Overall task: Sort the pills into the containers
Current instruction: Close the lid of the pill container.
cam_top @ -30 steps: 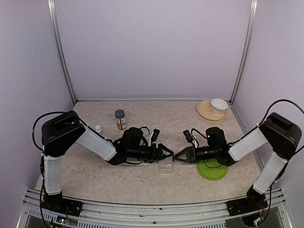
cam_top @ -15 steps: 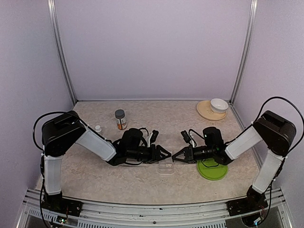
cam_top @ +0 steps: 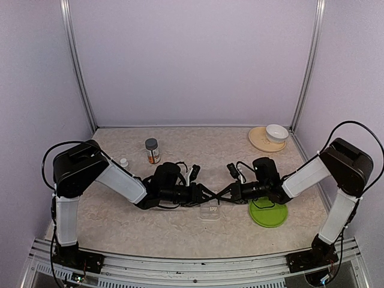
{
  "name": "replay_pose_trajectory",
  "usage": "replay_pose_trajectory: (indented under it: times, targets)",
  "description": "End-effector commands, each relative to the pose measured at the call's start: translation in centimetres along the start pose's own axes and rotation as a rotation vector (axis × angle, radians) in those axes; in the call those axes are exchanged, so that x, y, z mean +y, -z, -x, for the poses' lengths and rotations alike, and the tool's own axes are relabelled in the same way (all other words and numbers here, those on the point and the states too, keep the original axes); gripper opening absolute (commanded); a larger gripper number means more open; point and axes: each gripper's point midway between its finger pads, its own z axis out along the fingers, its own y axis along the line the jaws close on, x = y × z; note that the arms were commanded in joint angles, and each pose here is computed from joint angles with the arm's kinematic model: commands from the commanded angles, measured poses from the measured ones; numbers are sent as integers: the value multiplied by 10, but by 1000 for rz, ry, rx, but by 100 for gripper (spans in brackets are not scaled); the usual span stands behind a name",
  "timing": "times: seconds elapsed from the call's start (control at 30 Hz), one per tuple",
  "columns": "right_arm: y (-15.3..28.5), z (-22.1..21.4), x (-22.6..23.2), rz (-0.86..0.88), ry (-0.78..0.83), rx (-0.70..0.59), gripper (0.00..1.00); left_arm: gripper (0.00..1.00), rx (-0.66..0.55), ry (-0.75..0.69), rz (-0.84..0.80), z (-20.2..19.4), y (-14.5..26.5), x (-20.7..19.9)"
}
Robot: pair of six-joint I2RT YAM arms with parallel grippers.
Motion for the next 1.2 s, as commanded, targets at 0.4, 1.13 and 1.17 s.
replay_pose_trajectory:
  times: [0.4, 1.13, 1.17]
  targets:
    - [1, 2, -15, -178, 62, 12, 10, 46, 54, 33, 66, -20, -3, 24]
    - [4, -17, -25, -210, 77, 73, 18, 45, 55, 39, 63, -21, -4, 24]
    - [3, -18, -26, -210, 75, 75, 18, 45, 55, 37, 62, -21, -4, 23]
